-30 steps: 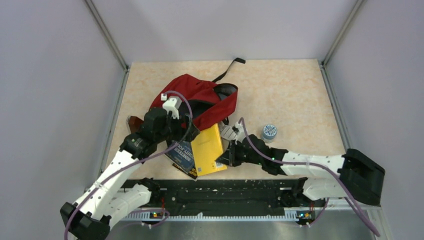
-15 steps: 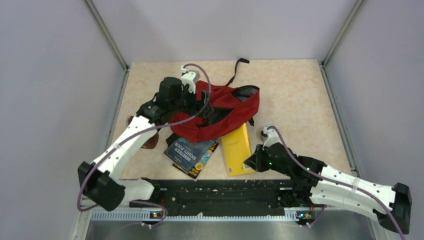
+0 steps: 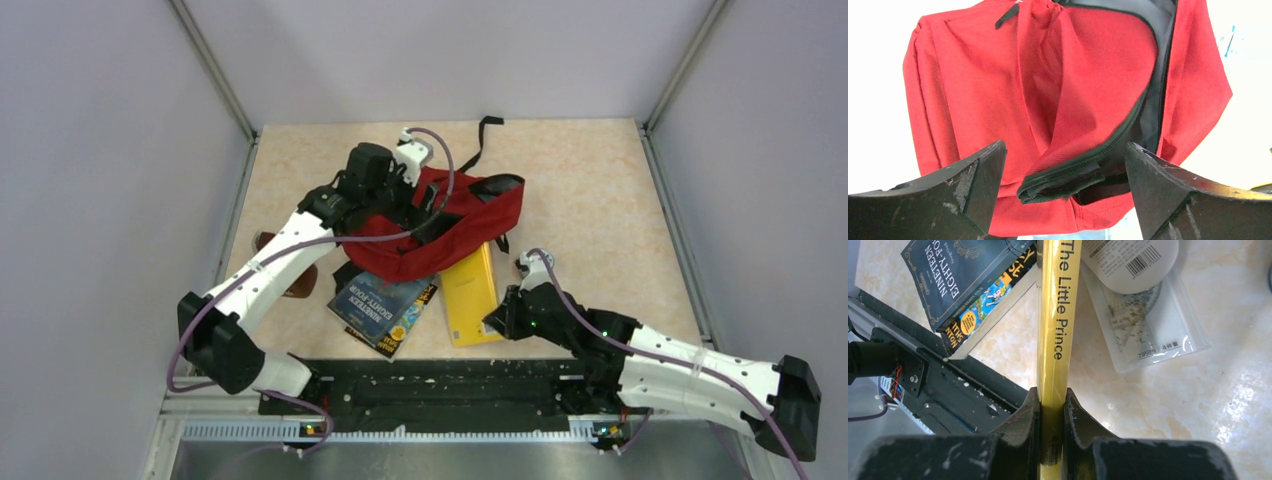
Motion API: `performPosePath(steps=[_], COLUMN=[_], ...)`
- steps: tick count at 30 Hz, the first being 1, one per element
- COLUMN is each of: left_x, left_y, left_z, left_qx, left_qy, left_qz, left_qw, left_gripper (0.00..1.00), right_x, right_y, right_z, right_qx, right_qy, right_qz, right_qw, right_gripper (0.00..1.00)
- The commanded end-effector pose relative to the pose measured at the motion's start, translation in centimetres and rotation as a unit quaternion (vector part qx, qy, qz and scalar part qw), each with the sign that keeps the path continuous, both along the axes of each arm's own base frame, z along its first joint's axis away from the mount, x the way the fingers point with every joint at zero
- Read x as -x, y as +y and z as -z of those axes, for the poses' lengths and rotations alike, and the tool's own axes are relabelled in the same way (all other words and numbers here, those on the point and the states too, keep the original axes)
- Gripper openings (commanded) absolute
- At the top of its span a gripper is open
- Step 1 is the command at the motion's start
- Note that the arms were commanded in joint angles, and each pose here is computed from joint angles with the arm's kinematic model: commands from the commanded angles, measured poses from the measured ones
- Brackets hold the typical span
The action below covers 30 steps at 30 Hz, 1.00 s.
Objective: Pack the student bag
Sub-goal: Pick up the book from the center of the board.
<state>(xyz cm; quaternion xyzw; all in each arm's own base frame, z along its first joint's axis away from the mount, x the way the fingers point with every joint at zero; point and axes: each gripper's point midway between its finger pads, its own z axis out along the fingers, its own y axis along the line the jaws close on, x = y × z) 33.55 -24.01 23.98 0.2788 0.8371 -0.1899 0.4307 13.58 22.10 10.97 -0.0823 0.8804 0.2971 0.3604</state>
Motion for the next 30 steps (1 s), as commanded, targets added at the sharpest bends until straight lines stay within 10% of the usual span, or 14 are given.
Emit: performPosePath(steps=[1, 11, 16, 23, 30], left_x=[1.1, -0.5, -3.4, -6.0, -5.4], left_y=[0.9, -1.6, -0.5, 5.8, 8.2], left_z=[-1.7, 0.9, 1.4, -4.4, -7.5], left_qx=[-0.072, -0.084, -0.121, -0.039, 0.147], left_qy=[-0.077, -0.049, -0.03, -0.064, -0.034], left_qz=[0.054, 0.077, -0.012, -0.198, -0.2], left_qw=[0.993, 0.992, 0.992, 0.977, 0.968], left_gripper=[0.93, 0.9, 0.0, 0.0, 0.0], right_x=[-1.1, -0.9, -1.0, -1.9, -2.7], right_y=[2.2, 2.2, 1.0, -2.3, -5.4], right_z=[-3.0, -2.8, -2.7, -4.2, -7.1], right_qx=[-0.035, -0.028, -0.011, 0.015, 0.0], right_qy=[-0.047, -0.048, -0.05, -0.08, -0.112], right_qz=[-0.019, -0.031, -0.017, 0.039, 0.104], right_qw=[0.998, 0.998, 0.999, 0.996, 0.988], right_gripper=[0.0, 0.0, 0.0, 0.0, 0.0])
